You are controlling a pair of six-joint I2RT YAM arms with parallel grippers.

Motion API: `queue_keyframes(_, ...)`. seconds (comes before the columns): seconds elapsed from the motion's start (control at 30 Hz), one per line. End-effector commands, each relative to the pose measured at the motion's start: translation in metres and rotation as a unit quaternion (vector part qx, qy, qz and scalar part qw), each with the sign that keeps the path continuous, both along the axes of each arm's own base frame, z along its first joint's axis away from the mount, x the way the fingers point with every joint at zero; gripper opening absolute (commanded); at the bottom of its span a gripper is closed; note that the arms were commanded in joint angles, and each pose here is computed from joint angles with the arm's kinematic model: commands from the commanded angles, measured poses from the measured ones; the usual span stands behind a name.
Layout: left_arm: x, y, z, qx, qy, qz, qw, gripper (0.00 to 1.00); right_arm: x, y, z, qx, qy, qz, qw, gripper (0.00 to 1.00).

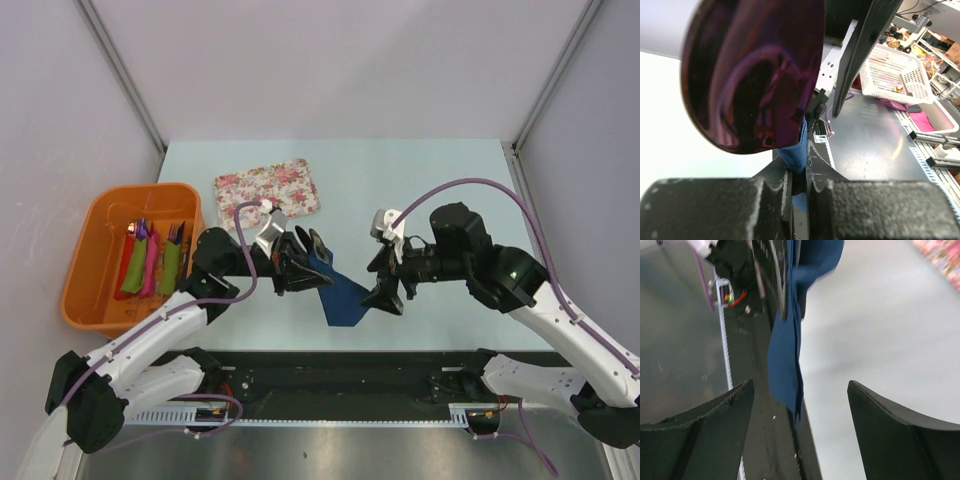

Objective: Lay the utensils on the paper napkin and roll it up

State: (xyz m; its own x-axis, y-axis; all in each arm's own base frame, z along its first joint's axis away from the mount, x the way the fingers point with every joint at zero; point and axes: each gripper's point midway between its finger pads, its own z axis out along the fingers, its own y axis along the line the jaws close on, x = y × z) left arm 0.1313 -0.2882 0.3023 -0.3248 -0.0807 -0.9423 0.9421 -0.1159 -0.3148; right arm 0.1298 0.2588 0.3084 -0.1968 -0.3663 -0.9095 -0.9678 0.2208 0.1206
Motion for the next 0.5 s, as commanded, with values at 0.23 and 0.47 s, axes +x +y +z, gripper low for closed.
queue_keyframes(0.23,-0.014,0.007,0.039,-0.032,-0.062,-0.026,0.997,0.0,-0.002,-0.011,-0.031,-0.035,0.004,0.021,0.999,0.23)
queue_keyframes(0.47,-0.019,0.008,0.056,-0.056,-0.06,-0.036,0.996,0.0,0.039,0.01,-0.041,-0.033,-0.005,-0.01,0.999,0.0)
